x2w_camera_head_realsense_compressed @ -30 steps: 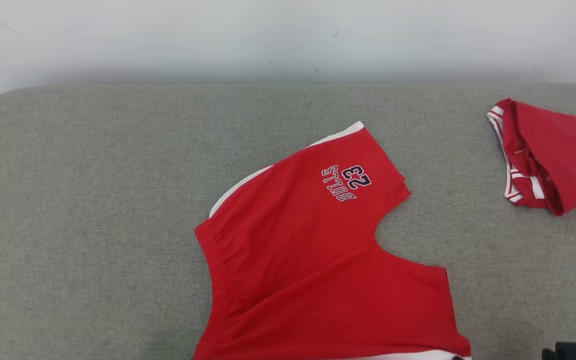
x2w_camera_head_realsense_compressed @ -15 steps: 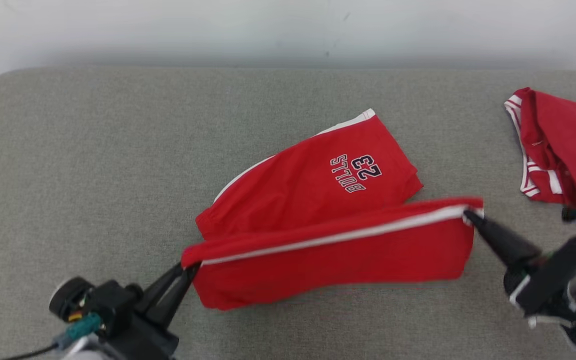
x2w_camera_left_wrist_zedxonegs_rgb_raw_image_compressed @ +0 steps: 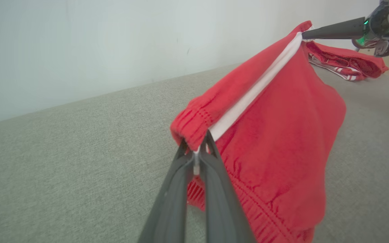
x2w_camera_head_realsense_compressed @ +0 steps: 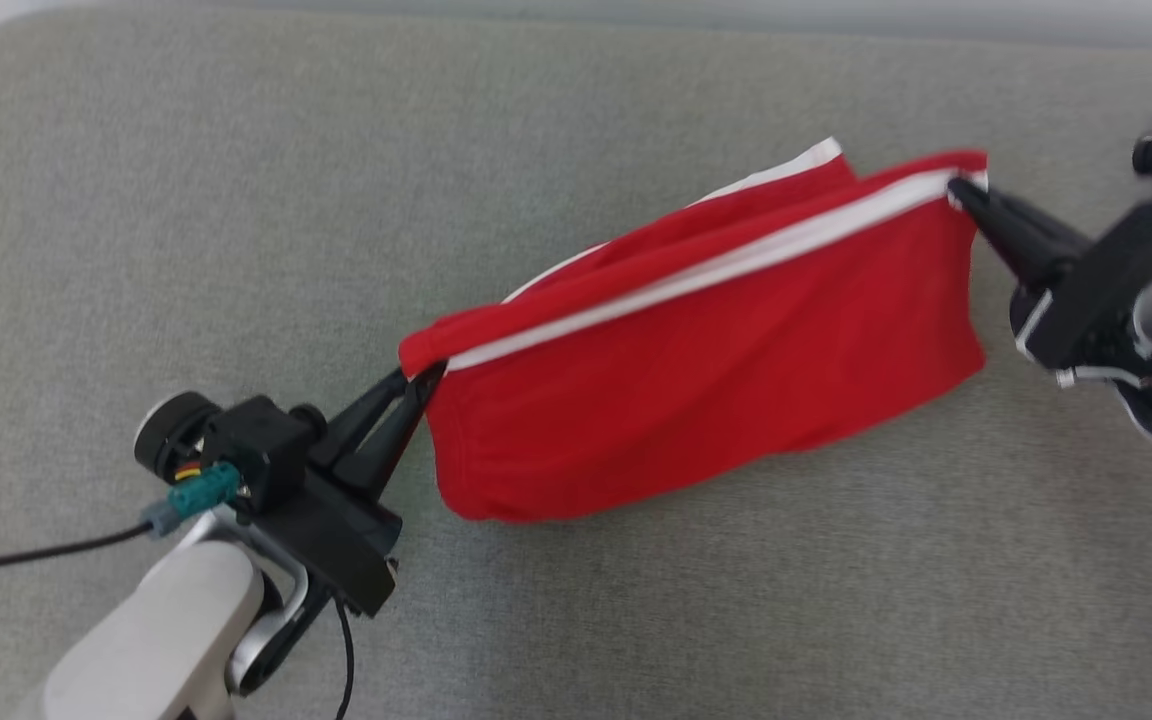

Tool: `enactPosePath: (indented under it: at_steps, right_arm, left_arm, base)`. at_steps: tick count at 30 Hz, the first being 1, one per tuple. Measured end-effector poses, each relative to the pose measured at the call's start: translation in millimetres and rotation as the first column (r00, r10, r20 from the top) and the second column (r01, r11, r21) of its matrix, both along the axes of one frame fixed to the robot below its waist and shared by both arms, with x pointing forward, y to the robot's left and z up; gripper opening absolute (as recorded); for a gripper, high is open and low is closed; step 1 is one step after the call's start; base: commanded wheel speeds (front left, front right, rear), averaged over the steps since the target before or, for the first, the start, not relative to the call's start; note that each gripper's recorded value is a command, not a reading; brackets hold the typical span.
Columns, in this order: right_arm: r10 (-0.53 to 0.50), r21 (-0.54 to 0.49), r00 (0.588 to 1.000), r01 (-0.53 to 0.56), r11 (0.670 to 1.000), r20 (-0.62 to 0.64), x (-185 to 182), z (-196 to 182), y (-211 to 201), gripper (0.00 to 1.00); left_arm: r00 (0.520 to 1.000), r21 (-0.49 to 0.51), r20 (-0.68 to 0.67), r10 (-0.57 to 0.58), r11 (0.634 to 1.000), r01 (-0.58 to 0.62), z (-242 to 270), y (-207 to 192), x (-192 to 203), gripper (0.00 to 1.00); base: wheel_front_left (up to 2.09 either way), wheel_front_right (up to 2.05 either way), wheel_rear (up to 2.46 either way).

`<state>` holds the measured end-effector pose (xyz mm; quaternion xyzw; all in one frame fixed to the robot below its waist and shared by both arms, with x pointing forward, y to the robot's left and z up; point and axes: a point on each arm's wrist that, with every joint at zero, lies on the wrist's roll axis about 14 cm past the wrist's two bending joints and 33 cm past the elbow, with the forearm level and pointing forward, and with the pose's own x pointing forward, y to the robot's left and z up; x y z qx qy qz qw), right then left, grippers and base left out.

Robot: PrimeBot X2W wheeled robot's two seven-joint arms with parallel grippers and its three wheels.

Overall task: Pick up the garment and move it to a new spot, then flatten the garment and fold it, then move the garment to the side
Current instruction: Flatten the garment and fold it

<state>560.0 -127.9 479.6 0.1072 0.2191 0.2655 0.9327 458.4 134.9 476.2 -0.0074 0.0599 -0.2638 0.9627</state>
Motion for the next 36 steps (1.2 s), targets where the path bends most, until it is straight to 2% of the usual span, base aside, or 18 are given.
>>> enactPosePath:
  at_steps: [10, 20, 21, 22, 23, 24, 25, 30, 36]
  right_arm:
    - [0.016, -0.072, 0.999, -0.019, 0.997, -0.046, 43.7, -39.4, 27.1, 0.0]
    - [0.039, -0.112, 0.997, -0.046, 0.993, -0.063, 54.2, -60.1, 40.3, 0.0]
    - [0.034, -0.112, 0.998, -0.04, 0.993, -0.053, 55.1, -58.1, 39.0, 0.04]
    - [0.034, -0.112, 0.998, -0.04, 0.993, -0.053, 55.1, -58.1, 39.0, 0.44]
    - [0.03, -0.11, 0.998, -0.035, 0.993, -0.048, 55.4, -56.5, 38.2, 1.0]
    - [0.029, -0.11, 0.998, -0.034, 0.993, -0.048, 54.7, -55.9, 37.7, 1.0]
    - [0.026, -0.107, 0.999, -0.031, 0.994, -0.045, 54.2, -54.7, 37.4, 1.0]
    - [0.006, -0.086, 1.0, -0.005, 0.996, 0.002, 52.2, -39.5, 32.6, 1.0]
    - [0.019, -0.114, 0.998, -0.011, 0.993, 0.068, 31.8, -26.7, 19.5, 1.0]
  left_arm:
    - [0.998, 0.004, -0.05, 0.049, 0.999, -0.049, -19.6, 13.2, 16.2, 0.0]
    - [0.995, 0.009, -0.081, 0.057, 0.998, -0.057, -32.9, 12.4, 21.3, 0.0]
    - [0.995, 0.009, -0.082, 0.056, 0.998, -0.055, -33.4, 11.9, 21.1, 0.0]
    - [0.995, 0.009, -0.082, 0.056, 0.998, -0.055, -33.4, 11.9, 21.1, 0.0]
    - [0.995, 0.009, -0.083, 0.056, 0.998, -0.055, -33.1, 11.5, 21.0, 0.22]
    - [0.995, 0.008, -0.079, 0.056, 0.998, -0.056, -31.8, 11.5, 21.6, 0.48]
    - [0.996, 0.005, -0.072, 0.06, 0.998, -0.06, -29.4, 11.9, 22.7, 1.0]
    - [0.994, -0.021, -0.037, 0.098, 0.995, -0.099, -15.5, 17.2, 25.1, 1.0]
    - [0.985, -0.053, -0.005, 0.174, 0.983, -0.174, -1.3, 34.1, 8.8, 1.0]
  base:
    - [0.0, 0.0, 0.0]
    - [0.0, 0.0, 0.0]
    - [0.0, 0.0, 0.0]
    - [0.0, 0.0, 0.0]
    - [0.0, 0.0, 0.0]
    - [0.0, 0.0, 0.0]
    - [0.0, 0.0, 0.0]
    - [0.0, 0.0, 0.0]
    - [0.0, 0.0, 0.0]
